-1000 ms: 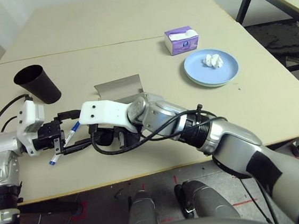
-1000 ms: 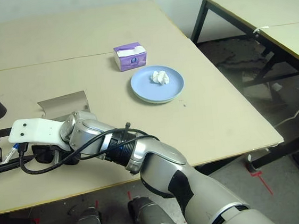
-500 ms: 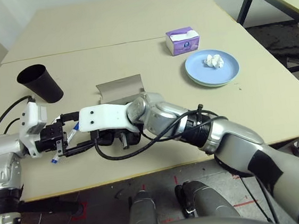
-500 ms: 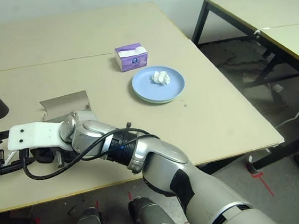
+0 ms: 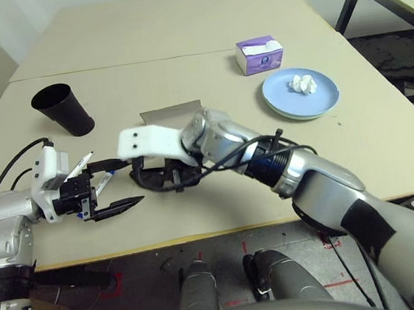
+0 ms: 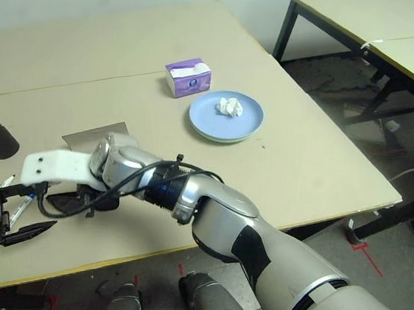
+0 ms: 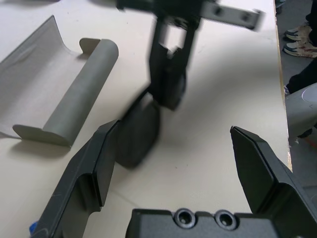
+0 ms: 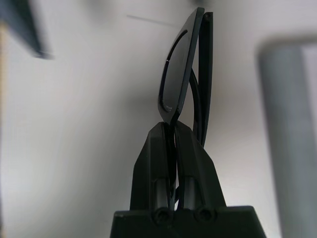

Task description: Organize and tidy the items on the table.

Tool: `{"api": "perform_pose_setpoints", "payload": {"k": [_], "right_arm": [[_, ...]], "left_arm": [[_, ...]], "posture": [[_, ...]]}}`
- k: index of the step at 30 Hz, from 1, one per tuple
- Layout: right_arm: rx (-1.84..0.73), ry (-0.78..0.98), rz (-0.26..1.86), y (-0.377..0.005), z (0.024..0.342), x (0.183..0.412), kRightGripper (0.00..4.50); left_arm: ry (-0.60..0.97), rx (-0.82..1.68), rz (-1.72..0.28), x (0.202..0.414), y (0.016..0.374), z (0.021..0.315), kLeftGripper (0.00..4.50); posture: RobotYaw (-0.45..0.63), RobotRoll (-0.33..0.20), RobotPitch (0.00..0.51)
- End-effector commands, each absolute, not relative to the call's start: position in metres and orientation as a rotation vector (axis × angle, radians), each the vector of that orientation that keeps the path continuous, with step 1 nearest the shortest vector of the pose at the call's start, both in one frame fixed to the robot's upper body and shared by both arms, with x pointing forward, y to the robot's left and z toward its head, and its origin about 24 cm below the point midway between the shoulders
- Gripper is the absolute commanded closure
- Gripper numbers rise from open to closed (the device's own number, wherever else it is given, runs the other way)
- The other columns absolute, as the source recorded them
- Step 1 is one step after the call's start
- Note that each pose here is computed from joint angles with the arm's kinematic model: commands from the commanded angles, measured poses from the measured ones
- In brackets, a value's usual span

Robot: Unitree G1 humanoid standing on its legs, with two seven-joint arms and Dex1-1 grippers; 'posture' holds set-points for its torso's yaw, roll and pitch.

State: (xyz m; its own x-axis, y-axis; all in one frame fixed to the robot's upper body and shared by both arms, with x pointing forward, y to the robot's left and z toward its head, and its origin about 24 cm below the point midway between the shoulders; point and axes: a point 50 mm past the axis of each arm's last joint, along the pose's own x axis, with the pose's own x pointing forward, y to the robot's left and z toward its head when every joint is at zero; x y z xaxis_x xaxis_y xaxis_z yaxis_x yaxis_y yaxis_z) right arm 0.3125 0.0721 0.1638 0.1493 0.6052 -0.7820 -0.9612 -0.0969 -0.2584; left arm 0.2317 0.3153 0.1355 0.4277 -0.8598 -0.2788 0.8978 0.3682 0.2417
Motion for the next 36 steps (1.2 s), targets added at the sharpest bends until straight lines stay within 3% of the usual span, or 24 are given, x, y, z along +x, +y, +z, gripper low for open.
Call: {"api": "perform_pose_setpoints", "payload": {"k": [1, 14, 21, 36], "right_arm": [[-0.961, 0.511, 1.297, 0.058, 0.168, 0.332, 4.49], [-0.908, 0.631, 1.483, 0.048, 0.216, 0.335, 4.49], [-0.887, 0.676, 1.552, 0.051, 0.218, 0.329, 4.49], [-0.859, 0.506, 1.474, 0.064, 0.244, 0.345, 4.49]], "left_arm": [[0.124, 0.375, -1.153, 0.231, 0.311, 0.131, 0.00], [0.139, 0.385, -1.125, 0.231, 0.318, 0.131, 0.00], [0.143, 0.389, -1.104, 0.232, 0.322, 0.130, 0.00], [0.160, 0.409, -0.993, 0.225, 0.345, 0.138, 0.00]], "posture": [[-0.03, 0.000, 0.167], [-0.03, 0.000, 0.157], [-0.03, 0.000, 0.152], [0.02, 0.000, 0.174]]}}
